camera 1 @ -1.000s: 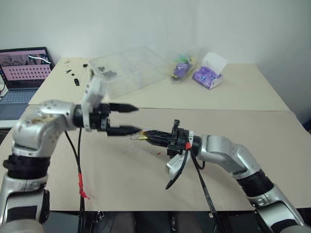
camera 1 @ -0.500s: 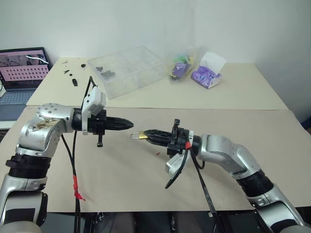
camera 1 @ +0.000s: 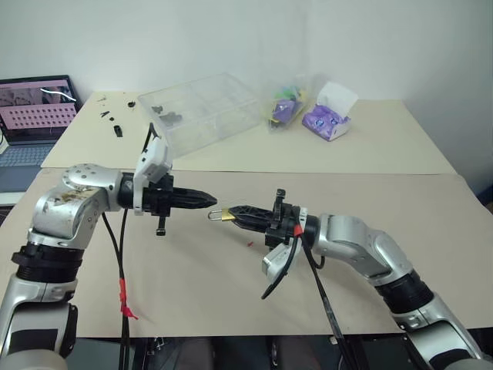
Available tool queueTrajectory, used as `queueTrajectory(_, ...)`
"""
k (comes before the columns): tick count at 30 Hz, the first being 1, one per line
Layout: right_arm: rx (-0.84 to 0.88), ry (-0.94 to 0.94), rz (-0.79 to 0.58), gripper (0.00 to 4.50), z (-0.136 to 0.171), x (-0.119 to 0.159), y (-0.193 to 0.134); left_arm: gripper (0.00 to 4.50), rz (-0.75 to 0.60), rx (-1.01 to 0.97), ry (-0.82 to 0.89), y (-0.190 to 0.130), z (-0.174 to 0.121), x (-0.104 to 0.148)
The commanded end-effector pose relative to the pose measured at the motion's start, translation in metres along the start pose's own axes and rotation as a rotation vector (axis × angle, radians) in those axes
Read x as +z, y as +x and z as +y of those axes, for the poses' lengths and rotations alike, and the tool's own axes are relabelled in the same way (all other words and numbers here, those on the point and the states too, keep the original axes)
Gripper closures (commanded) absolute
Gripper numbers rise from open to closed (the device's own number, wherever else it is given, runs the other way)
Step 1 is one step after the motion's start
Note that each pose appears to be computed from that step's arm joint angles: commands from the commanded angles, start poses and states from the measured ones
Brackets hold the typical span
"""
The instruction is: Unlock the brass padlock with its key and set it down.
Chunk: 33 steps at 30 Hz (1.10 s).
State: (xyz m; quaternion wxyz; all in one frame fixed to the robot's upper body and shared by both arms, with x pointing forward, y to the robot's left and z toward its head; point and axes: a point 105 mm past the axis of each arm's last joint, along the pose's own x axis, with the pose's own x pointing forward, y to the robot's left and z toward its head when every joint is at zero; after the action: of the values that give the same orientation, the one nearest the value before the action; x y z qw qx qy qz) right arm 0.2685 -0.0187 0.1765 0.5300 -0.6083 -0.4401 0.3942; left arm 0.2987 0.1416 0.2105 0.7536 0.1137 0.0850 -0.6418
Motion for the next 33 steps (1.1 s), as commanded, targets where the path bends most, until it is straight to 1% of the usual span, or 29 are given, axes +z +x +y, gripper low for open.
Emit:
queueTrajectory(1, -0.050, -0.024, -0.006, 4.43, -0.016, 0.002, -0.001, 4.48, 0.007, -0.037, 0.038, -0.005, -0.009, 0.013)
queueTrajectory(6, -0.052, -0.027, -0.001, 4.43, -0.017, 0.001, -0.002, 4.48, 0.049, -0.052, 0.020, -0.005, -0.014, 0.002)
queueTrajectory(11, -0.055, -0.033, 0.002, 4.43, -0.019, 0.000, -0.002, 4.48, 0.062, -0.058, 0.013, -0.004, -0.015, -0.002)
queueTrajectory(33, -0.103, -0.144, -0.035, 4.43, -0.036, 0.010, -0.004, 4.48, 0.051, -0.039, 0.008, 0.000, -0.010, -0.003)
